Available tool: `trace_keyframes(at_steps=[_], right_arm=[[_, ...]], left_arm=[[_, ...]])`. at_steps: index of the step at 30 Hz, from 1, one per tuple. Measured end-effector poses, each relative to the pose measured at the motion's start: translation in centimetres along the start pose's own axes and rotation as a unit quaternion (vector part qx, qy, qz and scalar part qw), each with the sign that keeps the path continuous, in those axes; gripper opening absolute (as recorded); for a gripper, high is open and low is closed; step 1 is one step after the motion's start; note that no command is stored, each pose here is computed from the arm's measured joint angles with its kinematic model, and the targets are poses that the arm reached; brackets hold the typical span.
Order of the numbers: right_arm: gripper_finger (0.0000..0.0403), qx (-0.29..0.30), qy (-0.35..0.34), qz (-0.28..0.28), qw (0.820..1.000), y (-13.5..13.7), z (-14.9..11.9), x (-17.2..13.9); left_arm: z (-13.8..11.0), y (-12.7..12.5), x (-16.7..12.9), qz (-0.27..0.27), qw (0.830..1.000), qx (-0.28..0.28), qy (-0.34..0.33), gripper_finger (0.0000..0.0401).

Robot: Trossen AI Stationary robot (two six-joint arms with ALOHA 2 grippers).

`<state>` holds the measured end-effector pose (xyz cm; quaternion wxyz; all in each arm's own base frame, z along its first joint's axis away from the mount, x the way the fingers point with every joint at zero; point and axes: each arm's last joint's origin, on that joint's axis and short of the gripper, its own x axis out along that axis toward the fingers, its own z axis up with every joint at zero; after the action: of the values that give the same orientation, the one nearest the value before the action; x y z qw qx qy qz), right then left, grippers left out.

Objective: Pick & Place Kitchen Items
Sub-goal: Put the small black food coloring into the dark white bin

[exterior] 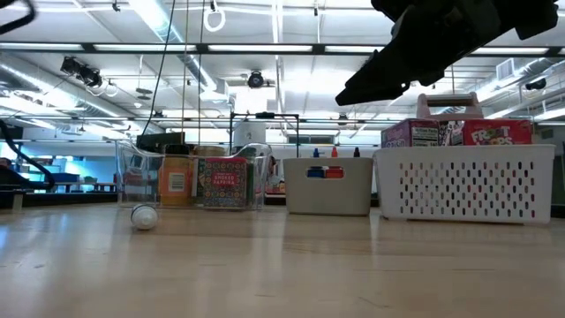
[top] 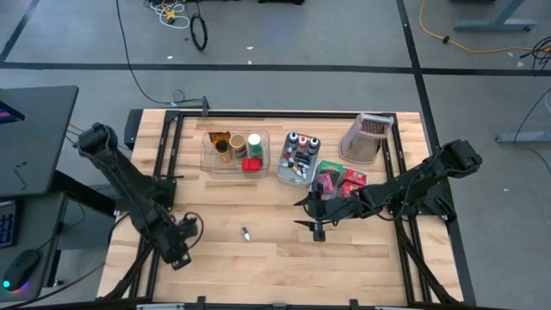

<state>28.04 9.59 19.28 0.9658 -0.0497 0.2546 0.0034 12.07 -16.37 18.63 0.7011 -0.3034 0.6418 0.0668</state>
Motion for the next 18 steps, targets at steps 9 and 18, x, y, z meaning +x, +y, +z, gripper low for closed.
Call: trace_keyframes(at_steps=[9, 18], right_arm=[[0.0261, 0.0, 0.0, 0.001, 1.0, 0.0, 0.0, 0.0], [0.0261, -0.013, 0.0, 0.0, 1.0, 0.0, 0.0, 0.0]], left_arm=[[-1.6, -2.6, 2.6, 0.031, 0.997, 0.056, 0.039, 0.0108], [-2.2, -3.1, 4.4, 0.063, 0.995, 0.063, 0.047, 0.0108]])
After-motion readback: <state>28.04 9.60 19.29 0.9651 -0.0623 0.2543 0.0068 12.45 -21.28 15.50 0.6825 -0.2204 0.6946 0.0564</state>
